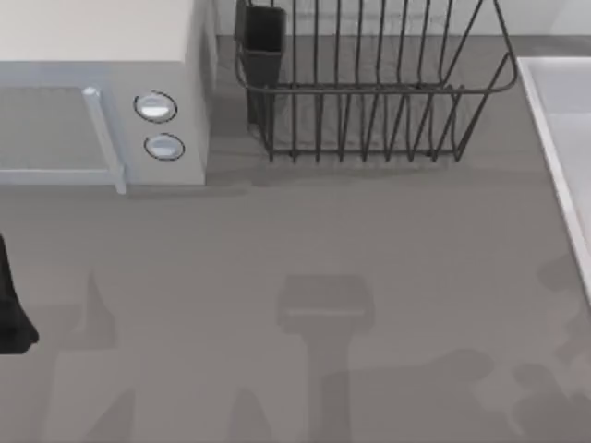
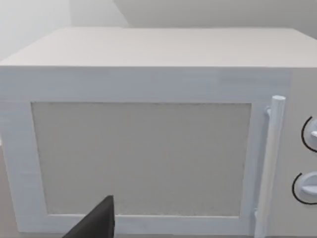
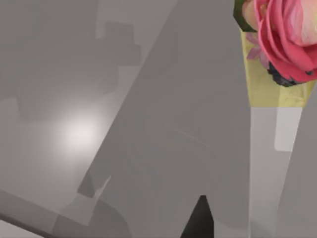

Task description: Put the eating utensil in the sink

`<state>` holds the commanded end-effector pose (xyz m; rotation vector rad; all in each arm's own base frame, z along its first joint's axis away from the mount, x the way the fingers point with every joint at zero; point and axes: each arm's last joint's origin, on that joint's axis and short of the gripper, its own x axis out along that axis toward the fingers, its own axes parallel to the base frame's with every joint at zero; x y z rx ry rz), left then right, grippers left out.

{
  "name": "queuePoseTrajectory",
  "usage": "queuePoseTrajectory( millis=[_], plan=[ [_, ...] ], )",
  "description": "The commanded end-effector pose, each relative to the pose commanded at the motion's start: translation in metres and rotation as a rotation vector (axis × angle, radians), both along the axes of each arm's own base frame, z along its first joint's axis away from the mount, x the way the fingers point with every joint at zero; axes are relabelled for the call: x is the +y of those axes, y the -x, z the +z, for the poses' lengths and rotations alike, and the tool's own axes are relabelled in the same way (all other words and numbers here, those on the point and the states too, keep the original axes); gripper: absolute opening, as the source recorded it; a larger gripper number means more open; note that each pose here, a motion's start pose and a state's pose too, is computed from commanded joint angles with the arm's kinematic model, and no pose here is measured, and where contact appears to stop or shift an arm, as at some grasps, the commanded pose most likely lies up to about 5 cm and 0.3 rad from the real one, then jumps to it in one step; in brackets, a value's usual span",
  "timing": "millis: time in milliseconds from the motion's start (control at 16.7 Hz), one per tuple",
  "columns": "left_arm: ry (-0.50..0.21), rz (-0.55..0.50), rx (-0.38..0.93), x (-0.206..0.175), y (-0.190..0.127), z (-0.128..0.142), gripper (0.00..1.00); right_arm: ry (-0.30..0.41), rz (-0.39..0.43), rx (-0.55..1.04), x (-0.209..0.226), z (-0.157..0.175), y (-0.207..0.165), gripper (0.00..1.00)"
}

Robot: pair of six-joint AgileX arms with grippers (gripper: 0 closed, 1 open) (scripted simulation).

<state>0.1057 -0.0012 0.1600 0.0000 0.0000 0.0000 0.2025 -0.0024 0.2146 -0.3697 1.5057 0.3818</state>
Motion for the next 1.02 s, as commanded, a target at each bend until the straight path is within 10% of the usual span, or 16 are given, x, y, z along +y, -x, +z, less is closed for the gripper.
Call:
queuePoseTrajectory(
  millis=[420,1020],
  plan=[
    [0.000,0.000,0.000,0.000,0.000,0.000,1.00,0.000,0.006,0.049,-0.003,0.011,-0.033,0.00],
    [0.000,0.000,0.000,0.000,0.000,0.000,1.00,0.001,0.021,0.084,-0.029,0.037,-0.212,0.00]
  ],
)
